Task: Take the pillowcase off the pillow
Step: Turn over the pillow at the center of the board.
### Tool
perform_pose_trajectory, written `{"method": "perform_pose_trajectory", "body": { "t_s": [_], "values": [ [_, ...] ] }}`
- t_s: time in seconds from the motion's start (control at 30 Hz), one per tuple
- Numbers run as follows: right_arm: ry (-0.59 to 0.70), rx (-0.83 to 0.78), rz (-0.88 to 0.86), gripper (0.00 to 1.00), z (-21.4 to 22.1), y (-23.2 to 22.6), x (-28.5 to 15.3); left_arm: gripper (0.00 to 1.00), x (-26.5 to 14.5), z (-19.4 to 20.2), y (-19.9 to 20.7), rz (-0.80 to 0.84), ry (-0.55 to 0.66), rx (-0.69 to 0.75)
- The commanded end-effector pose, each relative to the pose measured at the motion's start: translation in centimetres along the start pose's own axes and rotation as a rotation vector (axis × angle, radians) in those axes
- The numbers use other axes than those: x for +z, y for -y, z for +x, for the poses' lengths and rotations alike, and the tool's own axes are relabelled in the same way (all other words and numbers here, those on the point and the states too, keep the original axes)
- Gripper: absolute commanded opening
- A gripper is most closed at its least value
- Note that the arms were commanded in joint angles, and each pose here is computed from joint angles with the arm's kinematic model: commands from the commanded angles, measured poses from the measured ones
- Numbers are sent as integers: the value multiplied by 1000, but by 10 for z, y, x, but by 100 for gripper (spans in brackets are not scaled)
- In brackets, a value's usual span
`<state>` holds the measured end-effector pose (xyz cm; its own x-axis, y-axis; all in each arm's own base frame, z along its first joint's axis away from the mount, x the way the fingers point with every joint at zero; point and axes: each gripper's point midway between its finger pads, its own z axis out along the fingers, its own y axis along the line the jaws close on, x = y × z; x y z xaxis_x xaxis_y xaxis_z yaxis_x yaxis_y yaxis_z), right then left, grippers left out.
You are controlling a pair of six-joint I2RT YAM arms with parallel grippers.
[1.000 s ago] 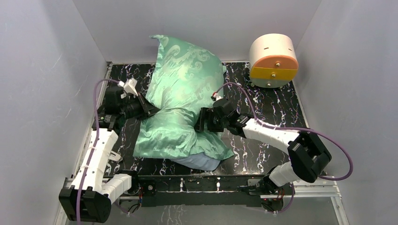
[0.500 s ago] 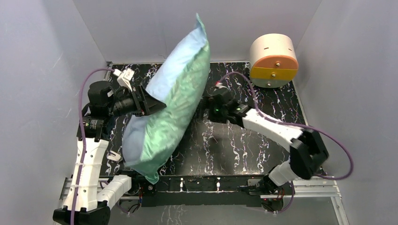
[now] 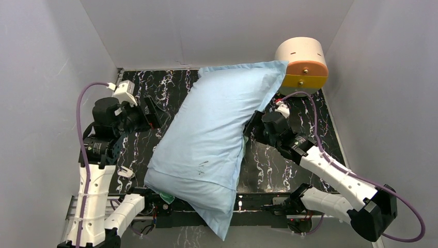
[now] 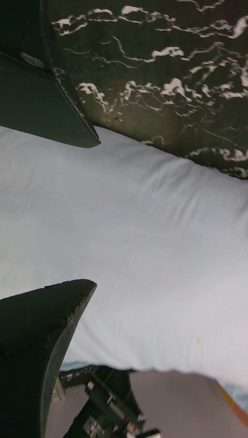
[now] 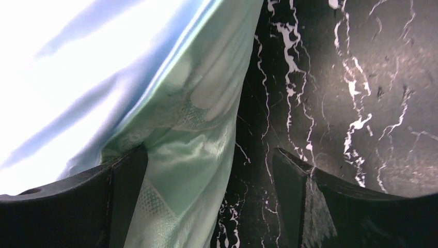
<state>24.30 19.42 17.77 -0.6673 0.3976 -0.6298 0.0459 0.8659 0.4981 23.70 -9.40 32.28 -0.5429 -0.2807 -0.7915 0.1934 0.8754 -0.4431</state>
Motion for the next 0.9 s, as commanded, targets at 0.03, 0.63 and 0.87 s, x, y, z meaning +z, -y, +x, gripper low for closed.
{"method": "perform_pose_trajectory", "body": {
  "t_s": [0.03, 0.63, 0.87],
  "values": [
    [-77, 177, -30, 99, 34, 5, 6, 98, 48, 76, -48, -112, -234, -96],
    [-333, 10, -377, 96, -30, -98, 51, 55, 20, 152, 71, 556, -487, -265],
    [-286, -280, 11, 94, -79, -61, 95, 76, 7, 139, 75, 503, -427, -187]
  ]
}}
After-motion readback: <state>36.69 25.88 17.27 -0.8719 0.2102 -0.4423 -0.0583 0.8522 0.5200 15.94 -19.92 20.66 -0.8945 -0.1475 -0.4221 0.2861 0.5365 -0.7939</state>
